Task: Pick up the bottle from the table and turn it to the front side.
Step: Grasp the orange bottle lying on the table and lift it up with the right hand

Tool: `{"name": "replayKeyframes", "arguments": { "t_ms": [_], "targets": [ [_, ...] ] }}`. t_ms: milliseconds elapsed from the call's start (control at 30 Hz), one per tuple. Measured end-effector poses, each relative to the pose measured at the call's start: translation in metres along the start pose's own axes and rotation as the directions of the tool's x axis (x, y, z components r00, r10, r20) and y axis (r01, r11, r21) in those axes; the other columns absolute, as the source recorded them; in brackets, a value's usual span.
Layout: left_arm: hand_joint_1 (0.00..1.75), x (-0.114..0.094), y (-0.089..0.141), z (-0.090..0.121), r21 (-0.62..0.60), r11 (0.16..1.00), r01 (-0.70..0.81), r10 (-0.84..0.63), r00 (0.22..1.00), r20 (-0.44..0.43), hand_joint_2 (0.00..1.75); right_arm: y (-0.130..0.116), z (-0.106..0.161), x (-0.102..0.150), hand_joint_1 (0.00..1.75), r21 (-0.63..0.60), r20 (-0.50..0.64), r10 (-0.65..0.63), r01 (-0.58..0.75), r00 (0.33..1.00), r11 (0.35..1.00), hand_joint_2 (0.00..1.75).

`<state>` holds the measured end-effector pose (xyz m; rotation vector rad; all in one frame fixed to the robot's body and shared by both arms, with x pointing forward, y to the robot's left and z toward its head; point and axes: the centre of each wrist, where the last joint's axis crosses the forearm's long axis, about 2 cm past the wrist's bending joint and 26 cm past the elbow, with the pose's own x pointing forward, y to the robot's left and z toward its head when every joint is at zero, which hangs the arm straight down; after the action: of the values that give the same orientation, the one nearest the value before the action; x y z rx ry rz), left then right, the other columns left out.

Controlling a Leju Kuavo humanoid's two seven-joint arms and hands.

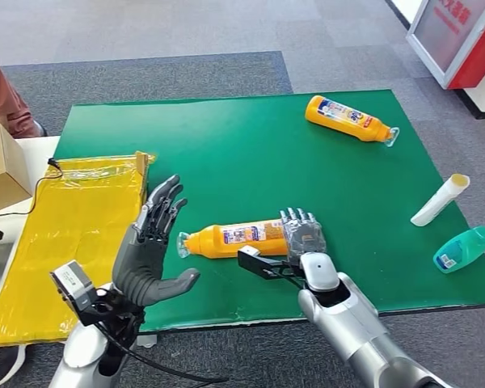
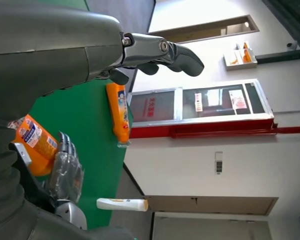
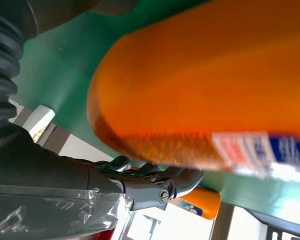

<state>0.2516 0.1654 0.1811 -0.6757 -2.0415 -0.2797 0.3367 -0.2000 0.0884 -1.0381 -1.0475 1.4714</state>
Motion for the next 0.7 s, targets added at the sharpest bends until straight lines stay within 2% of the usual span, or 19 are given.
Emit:
{"name": "replayKeyframes", "arguments": {
  "t_ms": [367,700],
  "targets": [
    [0.00,-0.005,-0.001,-0.010,-0.023,0.999,-0.022,0.021,1.000,-0.011,1.75,-0.001,-0.017,0.013,0.00,0.043,0.040,0.122,-0.123,0.992,0.991,1.75],
    [0.00,-0.005,-0.005,-0.022,-0.035,0.999,-0.042,0.041,0.999,-0.011,1.75,-0.005,-0.021,0.029,0.00,0.046,0.076,0.160,-0.164,0.984,0.985,1.75]
  ]
}}
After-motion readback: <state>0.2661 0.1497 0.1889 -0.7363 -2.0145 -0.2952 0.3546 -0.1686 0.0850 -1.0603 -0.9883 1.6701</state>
